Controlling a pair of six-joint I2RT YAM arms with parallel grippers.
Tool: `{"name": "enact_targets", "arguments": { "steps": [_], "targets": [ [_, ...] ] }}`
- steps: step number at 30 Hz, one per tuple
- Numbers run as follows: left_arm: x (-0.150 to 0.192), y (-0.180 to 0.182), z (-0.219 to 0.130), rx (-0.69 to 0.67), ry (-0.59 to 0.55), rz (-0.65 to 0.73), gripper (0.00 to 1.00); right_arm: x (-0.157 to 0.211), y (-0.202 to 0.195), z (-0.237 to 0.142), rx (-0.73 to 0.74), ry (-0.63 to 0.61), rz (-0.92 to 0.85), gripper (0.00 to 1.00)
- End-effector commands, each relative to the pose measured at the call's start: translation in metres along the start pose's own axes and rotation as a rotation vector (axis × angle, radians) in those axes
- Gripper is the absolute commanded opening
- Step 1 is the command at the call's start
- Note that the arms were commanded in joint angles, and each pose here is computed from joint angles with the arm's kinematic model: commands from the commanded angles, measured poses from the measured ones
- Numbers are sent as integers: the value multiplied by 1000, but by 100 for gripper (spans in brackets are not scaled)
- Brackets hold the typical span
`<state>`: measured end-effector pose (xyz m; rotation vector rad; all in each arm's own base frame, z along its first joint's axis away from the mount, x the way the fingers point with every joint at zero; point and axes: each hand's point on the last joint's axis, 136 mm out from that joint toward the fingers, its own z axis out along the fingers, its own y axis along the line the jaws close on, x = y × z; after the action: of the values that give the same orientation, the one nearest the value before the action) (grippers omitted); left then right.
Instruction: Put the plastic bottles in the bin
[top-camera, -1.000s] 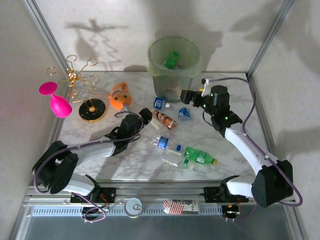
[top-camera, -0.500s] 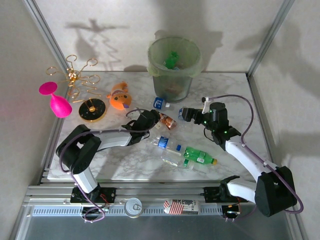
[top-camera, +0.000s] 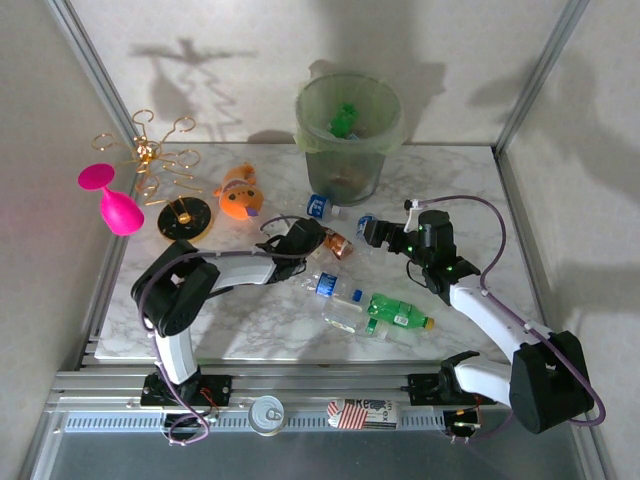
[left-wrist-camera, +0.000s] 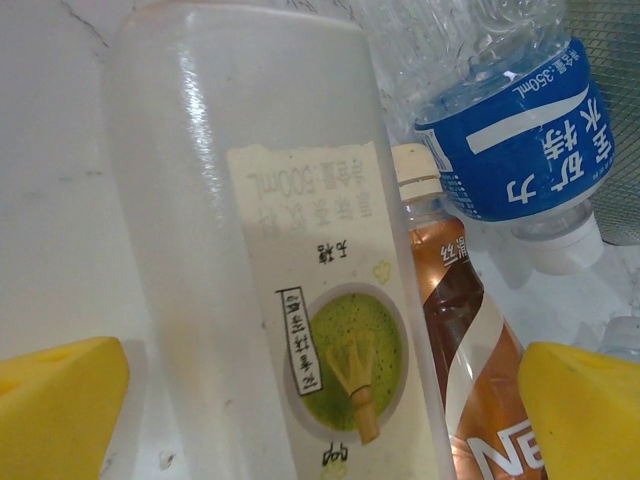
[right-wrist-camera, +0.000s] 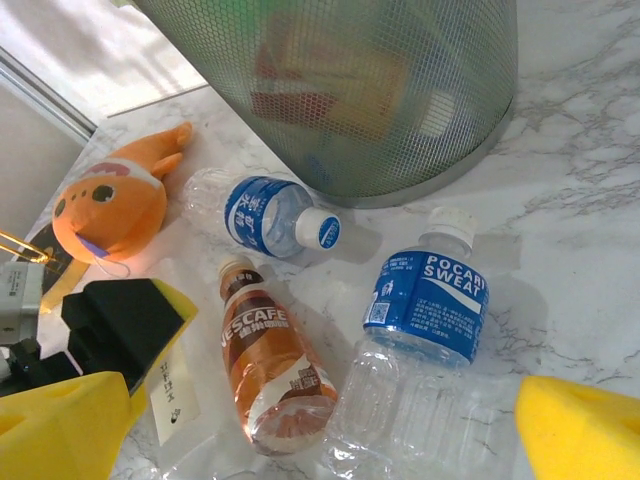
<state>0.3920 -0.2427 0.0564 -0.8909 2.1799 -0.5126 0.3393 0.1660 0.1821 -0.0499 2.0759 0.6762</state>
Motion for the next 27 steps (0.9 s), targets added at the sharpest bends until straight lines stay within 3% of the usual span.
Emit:
{"name": "enact_targets", "arguments": {
  "steps": [1, 9, 16, 22, 27],
  "targets": [
    [-5, 3, 5, -43, -37, 16, 100, -5, 9, 1, -41, -16, 15, 99],
    [-11, 30, 18, -98, -34, -5, 96, -5, 9, -4, -39, -26, 37, 99],
    [-23, 50, 16, -127, -58, -25, 86, -4, 8, -3, -33, -20, 51, 99],
    [-49, 71, 3, -164, -122, -29, 71, 0, 6, -1, -29, -9, 58, 99],
    [-67, 84, -7, -195, -167, -15, 70, 3, 4, 1, -22, 0, 63, 99]
  ]
}}
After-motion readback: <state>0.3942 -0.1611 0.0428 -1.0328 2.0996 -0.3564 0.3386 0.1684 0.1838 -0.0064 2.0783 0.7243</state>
